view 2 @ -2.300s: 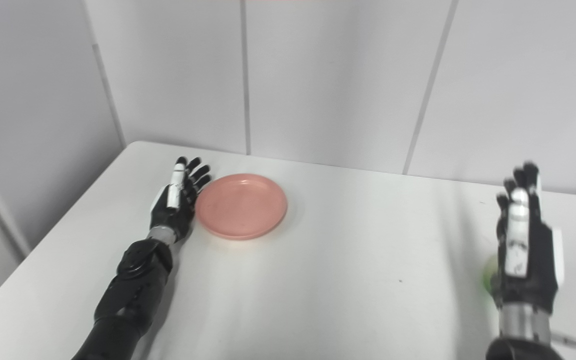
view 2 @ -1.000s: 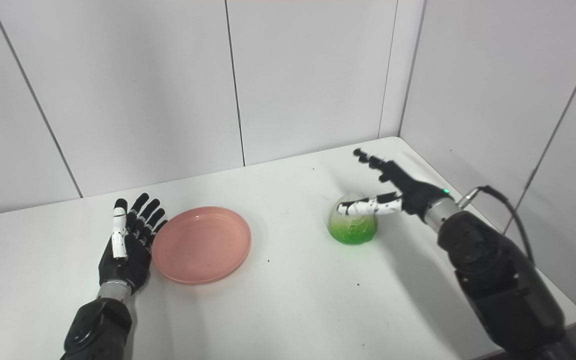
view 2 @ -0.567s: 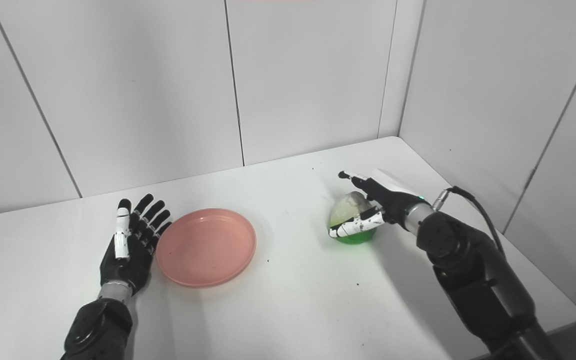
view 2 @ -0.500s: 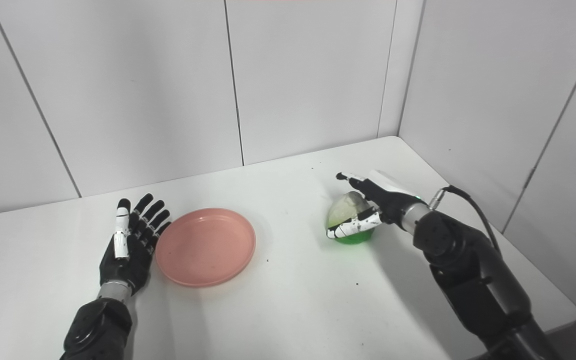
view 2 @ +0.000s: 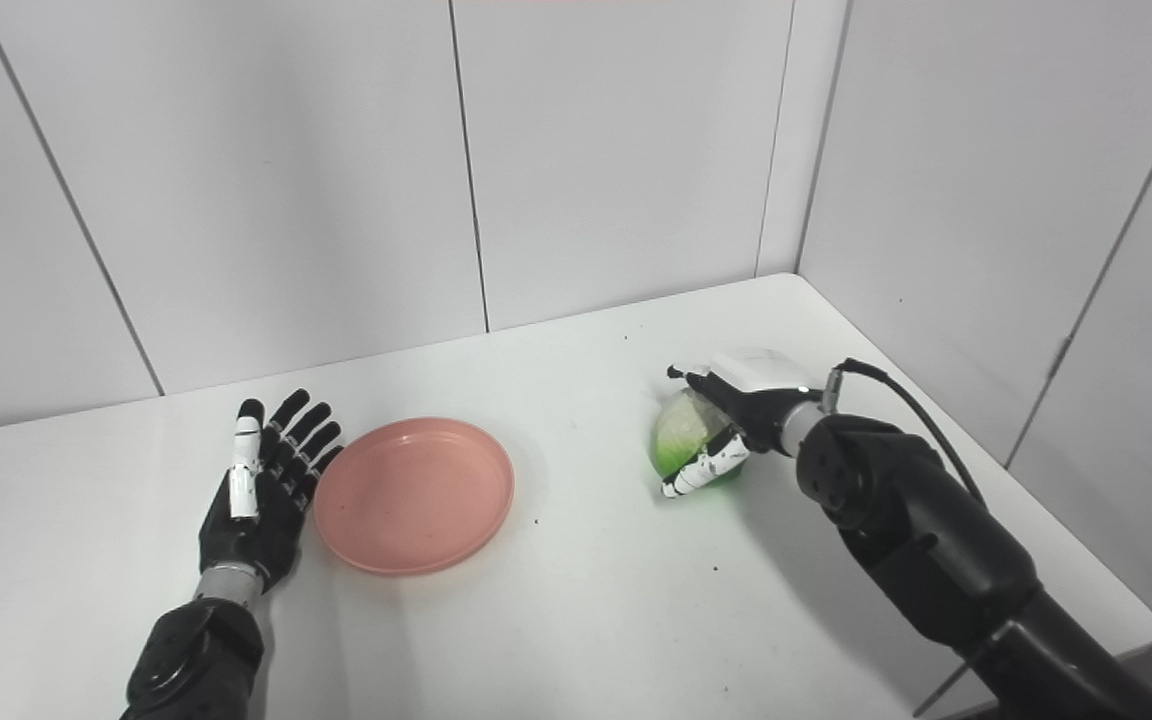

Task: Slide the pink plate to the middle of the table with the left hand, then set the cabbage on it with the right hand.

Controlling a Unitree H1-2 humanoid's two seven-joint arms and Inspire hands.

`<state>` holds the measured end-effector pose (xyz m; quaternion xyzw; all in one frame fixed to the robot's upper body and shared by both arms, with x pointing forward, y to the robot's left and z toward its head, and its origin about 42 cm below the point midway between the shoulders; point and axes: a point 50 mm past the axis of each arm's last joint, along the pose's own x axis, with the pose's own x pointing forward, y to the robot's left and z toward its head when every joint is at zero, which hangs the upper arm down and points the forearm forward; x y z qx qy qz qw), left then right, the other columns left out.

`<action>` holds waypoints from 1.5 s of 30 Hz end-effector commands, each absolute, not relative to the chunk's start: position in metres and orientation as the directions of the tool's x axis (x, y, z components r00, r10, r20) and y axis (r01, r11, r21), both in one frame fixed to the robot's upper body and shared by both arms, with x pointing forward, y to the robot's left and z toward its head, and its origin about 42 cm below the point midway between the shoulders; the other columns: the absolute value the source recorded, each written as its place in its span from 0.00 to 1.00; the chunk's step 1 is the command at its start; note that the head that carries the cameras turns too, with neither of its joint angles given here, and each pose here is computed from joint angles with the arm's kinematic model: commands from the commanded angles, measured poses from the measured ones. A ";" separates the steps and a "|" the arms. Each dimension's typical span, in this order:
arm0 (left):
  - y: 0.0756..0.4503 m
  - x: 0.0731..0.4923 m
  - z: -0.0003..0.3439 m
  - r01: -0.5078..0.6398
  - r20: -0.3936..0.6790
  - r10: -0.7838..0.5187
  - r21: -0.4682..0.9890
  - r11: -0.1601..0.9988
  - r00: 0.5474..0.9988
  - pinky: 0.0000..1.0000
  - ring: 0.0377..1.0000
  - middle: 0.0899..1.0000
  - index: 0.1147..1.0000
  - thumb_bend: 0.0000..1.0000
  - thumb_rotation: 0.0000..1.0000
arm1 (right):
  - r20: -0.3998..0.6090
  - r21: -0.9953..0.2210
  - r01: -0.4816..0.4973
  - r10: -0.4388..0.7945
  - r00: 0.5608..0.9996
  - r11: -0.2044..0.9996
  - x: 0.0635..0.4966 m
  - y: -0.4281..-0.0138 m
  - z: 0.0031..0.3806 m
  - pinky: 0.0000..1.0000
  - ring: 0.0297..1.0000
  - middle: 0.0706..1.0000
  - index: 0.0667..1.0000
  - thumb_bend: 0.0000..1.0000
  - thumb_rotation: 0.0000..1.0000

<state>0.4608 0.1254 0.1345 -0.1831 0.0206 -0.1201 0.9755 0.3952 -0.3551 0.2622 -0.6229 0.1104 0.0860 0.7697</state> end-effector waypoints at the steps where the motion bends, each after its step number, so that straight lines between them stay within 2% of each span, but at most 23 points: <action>1: 0.120 0.464 0.145 0.245 0.033 -0.250 -0.356 0.902 0.968 0.85 0.87 0.85 0.83 0.63 0.93 | -0.239 -0.954 -0.236 0.005 0.971 0.183 0.401 -0.359 0.277 0.94 0.93 0.92 0.90 0.98 0.34; 2: 0.120 0.463 0.145 0.249 0.037 -0.252 -0.354 0.902 0.967 0.85 0.87 0.85 0.83 0.63 0.93 | -0.242 -0.953 -0.239 0.008 0.970 0.185 0.401 -0.359 0.275 0.83 0.90 0.92 0.90 0.97 0.31; 4: 0.121 0.463 0.145 0.255 0.042 -0.257 -0.347 0.903 0.966 0.86 0.87 0.85 0.84 0.63 0.93 | -0.249 -0.951 -0.247 0.014 0.968 0.184 0.402 -0.359 0.270 0.70 0.87 0.91 0.89 0.98 0.28; 6: 0.121 0.462 0.146 0.253 0.038 -0.257 -0.357 0.899 0.966 0.85 0.87 0.85 0.84 0.64 0.92 | -0.258 -0.950 -0.257 0.016 0.966 0.176 0.404 -0.359 0.267 0.68 0.85 0.91 0.89 0.96 0.23; 8: 0.121 0.462 0.146 0.253 0.037 -0.257 -0.362 0.897 0.966 0.85 0.88 0.86 0.84 0.65 0.90 | -0.262 -0.952 -0.263 0.027 0.965 0.154 0.405 -0.358 0.263 0.67 0.84 0.90 0.88 0.93 0.13; 9: 0.121 0.462 0.146 0.251 0.037 -0.255 -0.362 0.898 0.966 0.85 0.88 0.86 0.83 0.65 0.90 | -0.260 -0.954 -0.262 0.033 0.965 0.145 0.405 -0.358 0.262 0.65 0.82 0.89 0.85 0.90 0.05; 11: 0.121 0.462 0.147 0.247 0.037 -0.251 -0.360 0.900 0.967 0.85 0.88 0.85 0.83 0.65 0.90 | -0.248 -0.956 -0.251 0.038 0.968 0.151 0.406 -0.358 0.259 0.62 0.77 0.85 0.82 0.87 0.01; 12: 0.121 0.462 0.147 0.248 0.038 -0.252 -0.357 0.901 0.967 0.85 0.88 0.85 0.84 0.65 0.90 | -0.238 -0.957 -0.241 0.042 0.970 0.159 0.407 -0.358 0.258 0.58 0.68 0.80 0.78 0.85 0.00; 15: 0.121 0.461 0.147 0.246 0.037 -0.249 -0.356 0.902 0.968 0.85 0.88 0.85 0.84 0.65 0.91 | -0.206 -0.960 -0.210 0.041 0.978 0.183 0.408 -0.357 0.254 0.55 0.62 0.74 0.73 0.81 0.00; 16: 0.121 0.461 0.147 0.243 0.036 -0.247 -0.360 0.901 0.968 0.85 0.88 0.85 0.84 0.64 0.91 | -0.184 -0.964 -0.189 0.043 0.982 0.188 0.408 -0.356 0.252 0.48 0.51 0.61 0.61 0.66 0.00; 17: 0.121 0.461 0.147 0.242 0.035 -0.246 -0.362 0.900 0.969 0.85 0.88 0.85 0.83 0.64 0.91 | -0.163 -0.967 -0.169 0.043 0.986 0.191 0.407 -0.356 0.250 0.42 0.44 0.53 0.53 0.58 0.00; 18: 0.121 0.461 0.147 0.242 0.035 -0.246 -0.363 0.900 0.969 0.85 0.88 0.85 0.83 0.63 0.91 | -0.145 -0.969 -0.150 0.041 0.989 0.196 0.407 -0.355 0.247 0.40 0.42 0.50 0.49 0.55 0.00; 20: 0.121 0.460 0.148 0.237 0.032 -0.243 -0.366 0.900 0.970 0.85 0.88 0.86 0.84 0.63 0.92 | -0.118 -0.971 -0.124 0.040 0.992 0.205 0.406 -0.354 0.243 0.42 0.43 0.47 0.45 0.53 0.00; 24: 0.120 0.460 0.149 0.230 0.027 -0.237 -0.374 0.898 0.971 0.85 0.87 0.85 0.83 0.63 0.92 | -0.059 -0.975 -0.067 0.041 0.997 0.214 0.405 -0.352 0.237 0.45 0.44 0.47 0.43 0.52 0.00; 28: 0.119 0.460 0.148 0.228 0.025 -0.237 -0.377 0.898 0.971 0.85 0.87 0.85 0.83 0.63 0.93 | -0.005 -0.975 -0.016 0.051 0.999 0.223 0.406 -0.351 0.233 0.43 0.43 0.47 0.44 0.52 0.00; 42: 0.120 0.461 0.148 0.228 0.023 -0.238 -0.382 0.896 0.971 0.85 0.87 0.85 0.83 0.64 0.91 | 0.049 -0.967 0.033 0.058 0.997 0.252 0.404 -0.349 0.237 0.38 0.40 0.45 0.48 0.52 0.00; 45: 0.120 0.461 0.148 0.231 0.026 -0.239 -0.380 0.896 0.971 0.85 0.87 0.85 0.84 0.63 0.91 | 0.088 -0.956 0.064 0.073 0.993 0.286 0.404 -0.343 0.245 0.38 0.40 0.45 0.48 0.52 0.00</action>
